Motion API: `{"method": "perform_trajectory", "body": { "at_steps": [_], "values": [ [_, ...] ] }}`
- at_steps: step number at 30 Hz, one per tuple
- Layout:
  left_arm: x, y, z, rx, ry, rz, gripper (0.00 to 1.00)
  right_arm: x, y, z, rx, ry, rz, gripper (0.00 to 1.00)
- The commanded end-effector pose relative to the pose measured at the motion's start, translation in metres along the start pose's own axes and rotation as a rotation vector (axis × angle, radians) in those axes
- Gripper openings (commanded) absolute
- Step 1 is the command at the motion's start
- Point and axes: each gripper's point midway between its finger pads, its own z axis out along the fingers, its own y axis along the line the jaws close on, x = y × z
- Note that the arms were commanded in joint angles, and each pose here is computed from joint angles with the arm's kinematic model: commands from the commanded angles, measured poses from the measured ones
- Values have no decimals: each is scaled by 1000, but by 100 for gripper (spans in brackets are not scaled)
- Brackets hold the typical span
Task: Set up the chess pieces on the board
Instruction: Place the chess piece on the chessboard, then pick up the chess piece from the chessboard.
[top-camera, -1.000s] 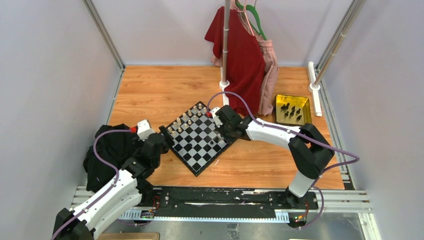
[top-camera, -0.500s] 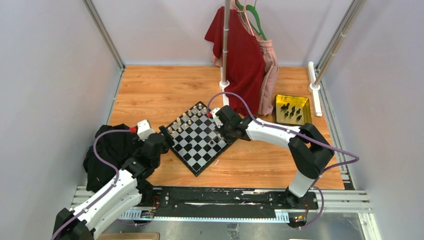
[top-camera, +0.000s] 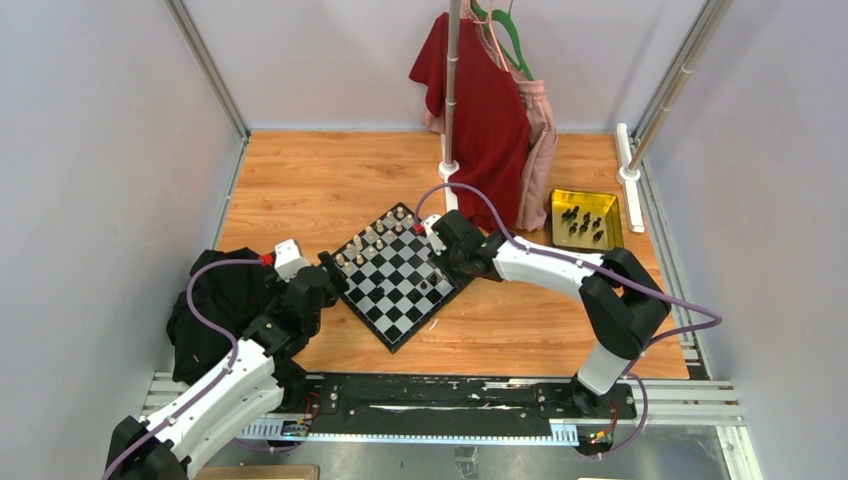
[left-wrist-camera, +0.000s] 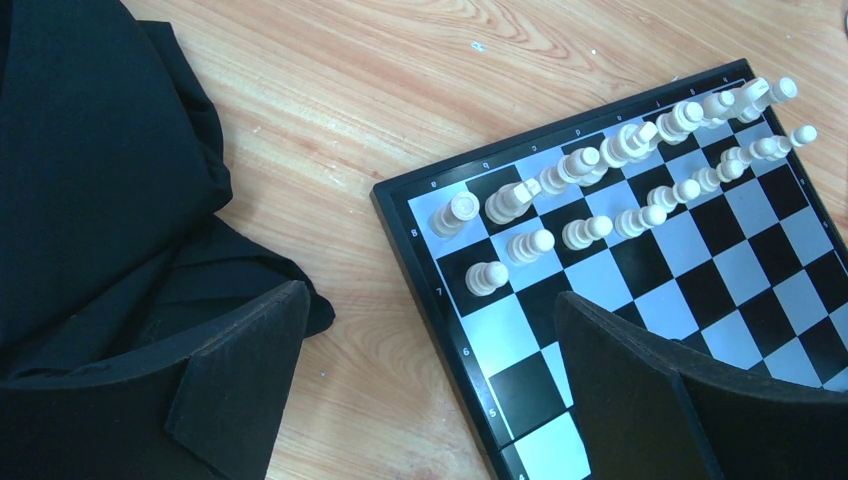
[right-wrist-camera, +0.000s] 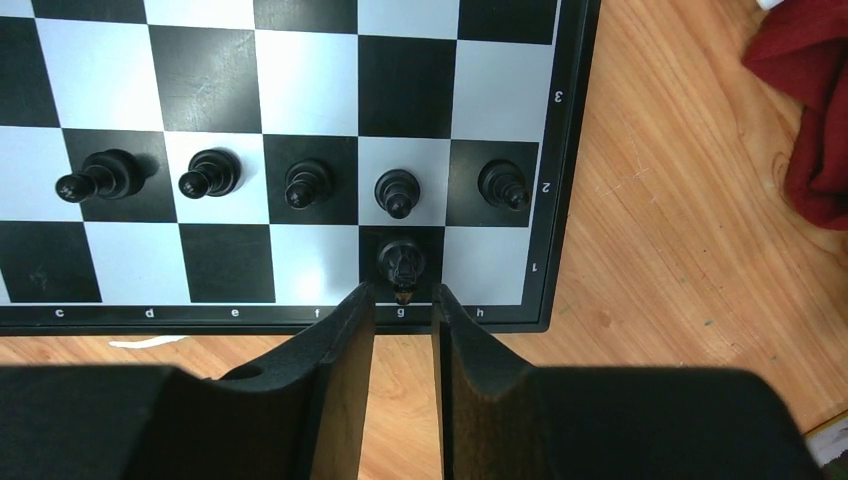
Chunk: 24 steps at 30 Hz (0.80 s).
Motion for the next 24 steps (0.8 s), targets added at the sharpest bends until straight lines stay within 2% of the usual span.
{"method": "perform_trajectory", "body": {
  "at_steps": [1, 15, 24],
  "values": [
    [-9, -3, -2, 2, -26, -18, 100, -4, -3, -13, -3, -16, 17, 32],
    [-8, -1, -3, -1, -26, -24, 100, -33, 15, -48, -13, -90, -52, 37],
    [-6, 0, -3, 5, -26, -32, 100, -70, 48, -42, -85, -130, -129, 38]
  ]
}}
